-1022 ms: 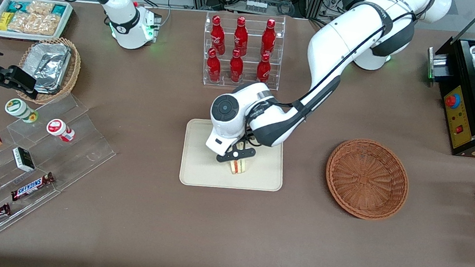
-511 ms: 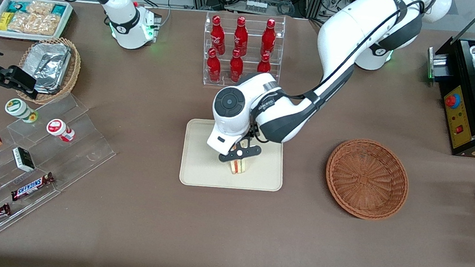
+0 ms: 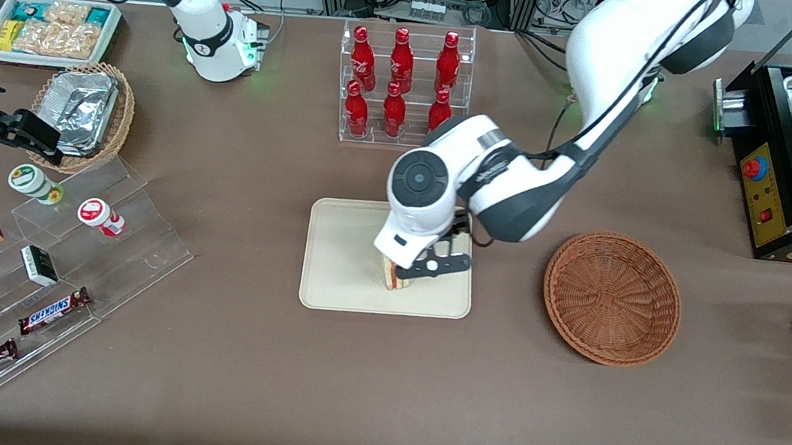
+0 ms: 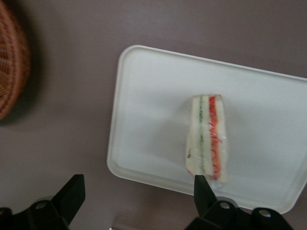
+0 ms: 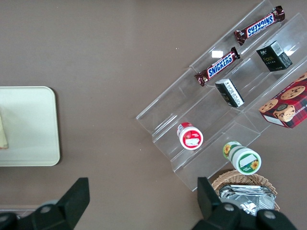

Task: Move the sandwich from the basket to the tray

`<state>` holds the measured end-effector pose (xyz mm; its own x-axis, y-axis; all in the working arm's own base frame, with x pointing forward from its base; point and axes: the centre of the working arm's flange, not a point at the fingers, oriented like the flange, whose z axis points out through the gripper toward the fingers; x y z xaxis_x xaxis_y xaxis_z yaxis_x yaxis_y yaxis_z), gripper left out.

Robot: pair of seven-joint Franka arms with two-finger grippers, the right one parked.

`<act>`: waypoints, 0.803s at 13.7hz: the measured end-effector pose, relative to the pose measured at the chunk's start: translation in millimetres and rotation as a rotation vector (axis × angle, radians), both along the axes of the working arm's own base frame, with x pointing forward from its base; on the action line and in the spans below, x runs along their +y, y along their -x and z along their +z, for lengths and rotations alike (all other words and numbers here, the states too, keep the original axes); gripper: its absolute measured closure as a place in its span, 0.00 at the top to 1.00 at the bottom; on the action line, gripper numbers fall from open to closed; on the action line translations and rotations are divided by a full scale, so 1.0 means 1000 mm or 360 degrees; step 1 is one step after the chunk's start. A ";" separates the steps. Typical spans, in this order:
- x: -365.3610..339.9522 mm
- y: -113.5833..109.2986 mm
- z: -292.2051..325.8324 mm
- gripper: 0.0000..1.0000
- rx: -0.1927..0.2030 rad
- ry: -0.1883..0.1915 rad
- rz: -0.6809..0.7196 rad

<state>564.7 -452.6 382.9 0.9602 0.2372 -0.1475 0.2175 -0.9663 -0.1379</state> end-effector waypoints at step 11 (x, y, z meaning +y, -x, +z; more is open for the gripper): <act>0.225 -0.032 0.075 1.00 0.0124 0.0078 -0.0515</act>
<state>596.7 -228.0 458.2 0.9699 -0.0874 -0.2274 -0.1111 -0.9894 -0.0936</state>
